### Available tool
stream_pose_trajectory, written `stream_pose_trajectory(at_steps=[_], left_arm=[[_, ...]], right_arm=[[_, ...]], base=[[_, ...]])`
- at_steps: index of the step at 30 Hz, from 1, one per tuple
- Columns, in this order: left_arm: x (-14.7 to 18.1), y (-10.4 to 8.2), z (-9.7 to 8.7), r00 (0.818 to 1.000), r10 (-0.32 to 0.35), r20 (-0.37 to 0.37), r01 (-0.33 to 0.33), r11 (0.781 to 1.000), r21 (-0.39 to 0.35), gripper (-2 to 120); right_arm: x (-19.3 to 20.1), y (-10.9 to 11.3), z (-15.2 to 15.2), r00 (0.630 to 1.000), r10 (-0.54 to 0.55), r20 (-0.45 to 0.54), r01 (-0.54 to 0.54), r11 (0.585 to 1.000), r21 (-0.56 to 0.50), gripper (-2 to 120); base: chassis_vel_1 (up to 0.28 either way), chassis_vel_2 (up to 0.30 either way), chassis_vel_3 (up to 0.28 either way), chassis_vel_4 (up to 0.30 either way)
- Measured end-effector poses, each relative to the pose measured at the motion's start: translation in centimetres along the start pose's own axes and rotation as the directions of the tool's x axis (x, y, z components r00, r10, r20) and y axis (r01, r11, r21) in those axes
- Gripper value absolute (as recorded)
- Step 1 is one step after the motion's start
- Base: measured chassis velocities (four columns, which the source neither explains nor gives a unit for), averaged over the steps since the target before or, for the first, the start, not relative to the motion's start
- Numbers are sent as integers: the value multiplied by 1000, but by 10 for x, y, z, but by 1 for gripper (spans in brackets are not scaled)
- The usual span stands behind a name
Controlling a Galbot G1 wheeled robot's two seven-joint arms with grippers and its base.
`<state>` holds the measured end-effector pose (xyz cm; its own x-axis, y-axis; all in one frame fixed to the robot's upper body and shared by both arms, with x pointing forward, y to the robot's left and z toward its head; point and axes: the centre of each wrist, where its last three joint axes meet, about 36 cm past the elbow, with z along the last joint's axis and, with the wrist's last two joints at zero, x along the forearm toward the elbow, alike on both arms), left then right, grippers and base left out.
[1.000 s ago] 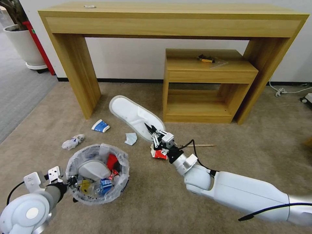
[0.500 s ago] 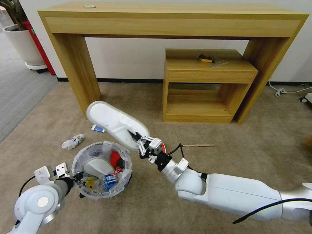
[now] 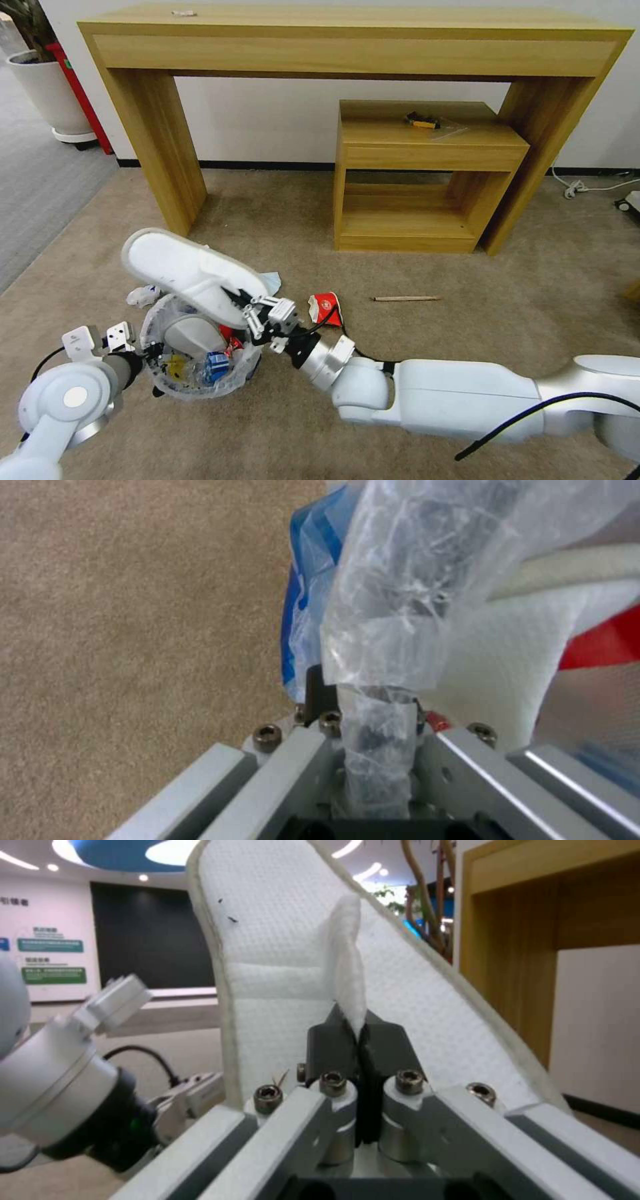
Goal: Pick up the trash bin and place the garbage on the floor into it.
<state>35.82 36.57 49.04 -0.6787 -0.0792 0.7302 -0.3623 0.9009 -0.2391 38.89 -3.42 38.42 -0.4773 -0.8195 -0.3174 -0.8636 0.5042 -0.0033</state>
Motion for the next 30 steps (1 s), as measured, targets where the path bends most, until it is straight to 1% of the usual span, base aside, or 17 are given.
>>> stream_pose_trajectory(at_steps=[4, 13, 17, 24, 30], left_arm=[[7, -1, -1, 1000, 4, 3, -4, 1000, -12, 0], [22, 0, -1, 1000, 8, 13, -8, 999, -33, 0], [34, -4, 2, 999, 24, 23, -23, 999, -47, 0], [41, -5, 4, 999, 27, 27, -25, 998, -49, 0], [44, -6, 7, 999, 34, 28, -33, 998, -48, 0]], right_arm=[[-11, 14, 21, 1000, -9, 0, 9, 1000, -8, 0], [-24, 26, 39, 1000, -30, 7, 30, 999, -12, 0], [-22, 32, 55, 1000, -29, 3, 29, 999, -12, 0], [-18, 34, 67, 1000, -28, -10, 28, 1000, -7, 0], [-17, 33, 71, 1000, -26, -8, 26, 1000, -1, 0]], base=[[0, 0, 0, 0], [0, 0, 0, 0], [0, 0, 0, 0], [0, 0, 0, 0], [0, 0, 0, 0]])
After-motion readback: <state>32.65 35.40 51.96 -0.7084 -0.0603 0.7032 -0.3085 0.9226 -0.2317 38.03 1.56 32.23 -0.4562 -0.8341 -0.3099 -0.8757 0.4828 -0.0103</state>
